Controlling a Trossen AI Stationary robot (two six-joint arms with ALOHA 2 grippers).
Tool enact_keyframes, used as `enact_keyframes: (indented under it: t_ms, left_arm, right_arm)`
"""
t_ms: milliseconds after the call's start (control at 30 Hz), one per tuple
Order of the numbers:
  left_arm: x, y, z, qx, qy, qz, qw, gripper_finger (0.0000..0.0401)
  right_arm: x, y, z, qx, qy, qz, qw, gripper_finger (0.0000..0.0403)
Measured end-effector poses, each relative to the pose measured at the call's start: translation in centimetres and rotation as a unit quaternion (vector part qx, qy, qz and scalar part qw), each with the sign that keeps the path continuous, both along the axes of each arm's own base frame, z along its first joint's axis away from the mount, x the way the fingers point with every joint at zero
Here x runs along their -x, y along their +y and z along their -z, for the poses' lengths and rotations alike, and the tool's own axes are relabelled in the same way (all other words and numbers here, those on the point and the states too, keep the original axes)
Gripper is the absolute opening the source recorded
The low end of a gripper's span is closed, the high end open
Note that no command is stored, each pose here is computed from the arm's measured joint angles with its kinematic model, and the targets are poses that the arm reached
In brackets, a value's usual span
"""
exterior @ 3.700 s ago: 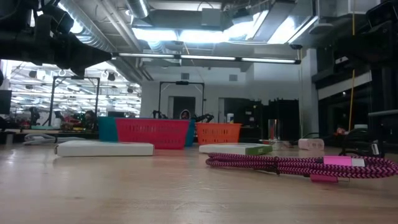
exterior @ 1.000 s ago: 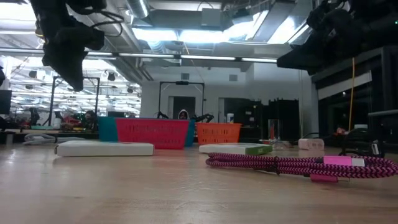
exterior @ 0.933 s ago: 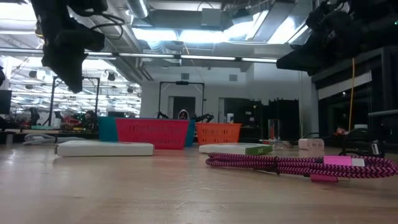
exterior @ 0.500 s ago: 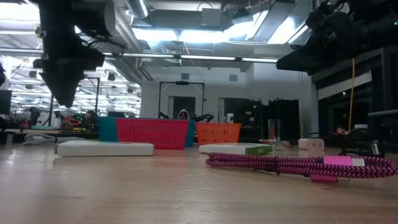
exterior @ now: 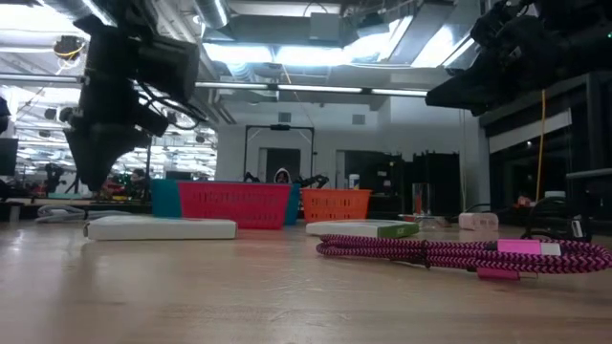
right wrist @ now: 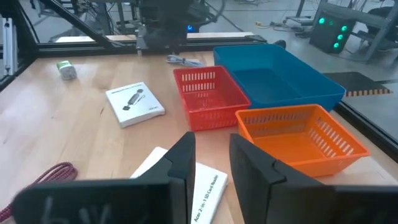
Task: Pick and place items into bin
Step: Put the blue charger cable into the red bin
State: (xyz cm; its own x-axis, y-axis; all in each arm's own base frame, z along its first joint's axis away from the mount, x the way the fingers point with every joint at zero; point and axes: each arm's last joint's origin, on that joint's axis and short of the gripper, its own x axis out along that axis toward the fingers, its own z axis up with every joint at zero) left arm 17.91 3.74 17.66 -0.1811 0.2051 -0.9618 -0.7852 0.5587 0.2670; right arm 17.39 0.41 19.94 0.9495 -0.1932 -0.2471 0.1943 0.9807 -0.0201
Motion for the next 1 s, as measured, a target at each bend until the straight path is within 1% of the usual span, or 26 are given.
enact_keyframes:
  t_ms: [100, 267, 400, 467, 533, 633, 767, 1000]
  left_arm:
    - [-0.3, 0.3, 0.4, 0.003, 0.001, 0.006, 1.000, 0.0153]
    - [-0.1, 0.7, 1.1, 0.009, 0.013, -0.001, 1.000, 0.0152]
    - [1.1, 0.6, 3.2, 0.042, 0.013, -0.014, 0.999, 0.0153]
    - [1.6, 0.6, 4.2, 0.047, 0.008, -0.018, 0.999, 0.0152]
    - [2.1, 0.5, 4.8, 0.050, 0.004, -0.019, 0.999, 0.0150]
    - [2.3, 0.6, 5.0, 0.056, 0.001, -0.018, 0.998, 0.0143]
    - [2.0, 0.6, 4.5, 0.056, -0.015, -0.005, 0.998, 0.0116]
    - [2.0, 0.6, 4.0, 0.058, -0.031, 0.005, 0.998, 0.0024]
  right_arm:
    - [0.0, 0.0, 0.0, 0.000, 0.002, 0.000, 1.000, 0.0081]
    - [0.0, 0.0, 0.0, 0.000, 0.003, 0.000, 1.000, 0.0081]
    - [0.0, 0.0, 0.1, 0.001, 0.003, -0.001, 1.000, 0.0081]
    - [0.0, 0.0, 0.1, 0.001, 0.003, 0.000, 1.000, 0.0081]
    - [0.0, 0.0, 0.0, 0.001, 0.003, -0.001, 1.000, 0.0081]
    - [0.0, 0.0, 0.0, 0.001, 0.002, -0.001, 1.000, 0.0081]
    - [0.0, 0.0, 0.0, 0.001, 0.000, 0.000, 1.000, 0.0081]
    - [0.0, 0.0, 0.0, 0.001, 0.000, 0.000, 1.000, 0.0081]
